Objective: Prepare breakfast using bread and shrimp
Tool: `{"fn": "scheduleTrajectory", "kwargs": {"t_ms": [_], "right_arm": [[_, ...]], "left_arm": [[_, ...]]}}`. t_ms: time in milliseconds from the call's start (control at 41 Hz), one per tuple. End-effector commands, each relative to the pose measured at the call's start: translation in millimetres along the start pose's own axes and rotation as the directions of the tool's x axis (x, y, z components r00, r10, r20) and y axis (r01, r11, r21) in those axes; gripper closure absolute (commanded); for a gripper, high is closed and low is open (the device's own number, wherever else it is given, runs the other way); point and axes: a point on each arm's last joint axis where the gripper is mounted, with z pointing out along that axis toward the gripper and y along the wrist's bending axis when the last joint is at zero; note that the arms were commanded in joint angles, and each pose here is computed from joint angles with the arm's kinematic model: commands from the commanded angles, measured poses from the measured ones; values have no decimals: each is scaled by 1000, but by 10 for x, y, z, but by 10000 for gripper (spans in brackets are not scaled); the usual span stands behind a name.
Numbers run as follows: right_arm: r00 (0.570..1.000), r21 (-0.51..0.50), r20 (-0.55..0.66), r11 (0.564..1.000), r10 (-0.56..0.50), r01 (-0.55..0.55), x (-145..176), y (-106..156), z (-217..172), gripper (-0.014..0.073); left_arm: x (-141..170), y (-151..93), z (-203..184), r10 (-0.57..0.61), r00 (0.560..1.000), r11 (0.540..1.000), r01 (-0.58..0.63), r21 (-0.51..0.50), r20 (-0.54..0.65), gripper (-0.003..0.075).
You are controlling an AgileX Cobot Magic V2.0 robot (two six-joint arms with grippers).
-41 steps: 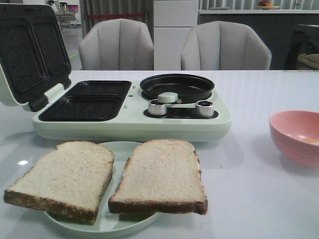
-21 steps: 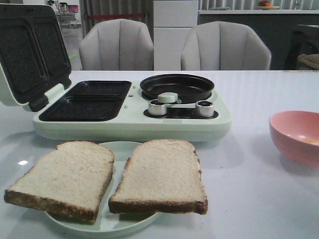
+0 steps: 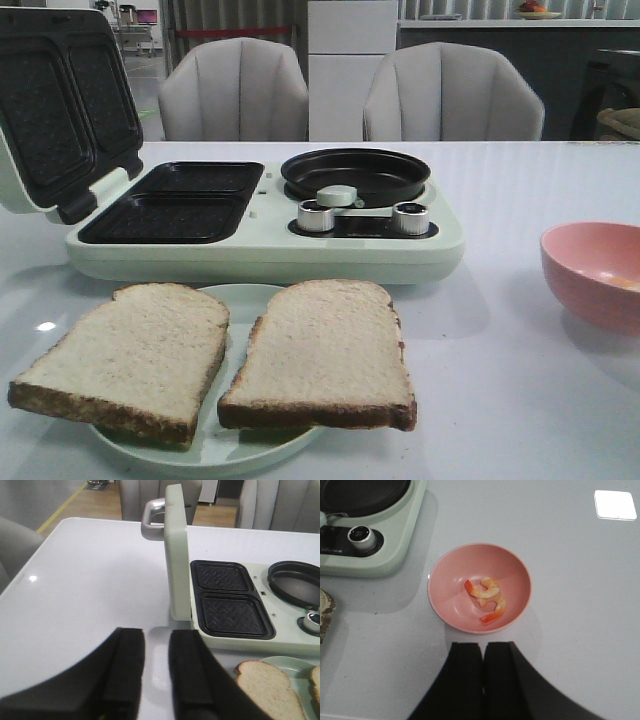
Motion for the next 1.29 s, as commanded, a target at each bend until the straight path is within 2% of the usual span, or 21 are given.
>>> {"fn": "scheduleTrajectory", "kwargs": {"t_ms": [0,73,146,219,292,366,439,512,682,853,926,1121,1219,1267], "right_arm": [[997,0,79,1000,-11,11,-130,5,-23,264],[997,0,82,1000,-11,11,-133,5,-24,120],[996,1,84,1000,-12,12,-135,4,-24,52],[996,1,84,1000,-12,12,-135,4,-24,46],[997,0,82,1000,-11,11,-133,5,-24,46],[996,1,84,1000,-10,10,-133,4,-27,46],[996,1,84,1000,-10,10,-133,4,-27,46],[996,1,84,1000,-10,10,-133,4,-27,46],[996,1,84,1000,-10,10,-133,4,-27,46],[996,1,84,1000,-10,10,-133,4,-27,46],[996,1,84,1000,-10,10,-133,4,-27,46],[996,1,84,1000,-10,10,-133,4,-27,46],[996,1,84,1000,-10,10,-133,4,-27,46],[996,1,84,1000,-10,10,-133,4,-27,46]], "left_arm": [[-136,3,-8,22,997,1000,-21,-12,80,194],[-130,6,-8,34,997,999,-33,-16,73,101],[-126,14,-8,105,992,994,-103,-30,66,88],[-129,9,-8,117,991,993,-117,-17,70,101],[-128,-15,9,191,979,981,-193,22,66,110],[-120,-54,52,262,964,961,-265,84,51,118],[-109,-109,124,357,933,920,-359,157,39,118],[-95,-184,195,457,888,858,-454,239,45,118],[-38,-399,390,703,702,622,-683,382,111,118],[84,-620,592,851,506,399,-794,459,136,118],[167,-717,686,891,435,323,-807,494,129,118],[427,-892,929,954,282,181,-812,555,101,118],[513,-964,1027,962,250,151,-823,547,111,118],[539,-997,1070,961,258,162,-824,542,105,118]]}}
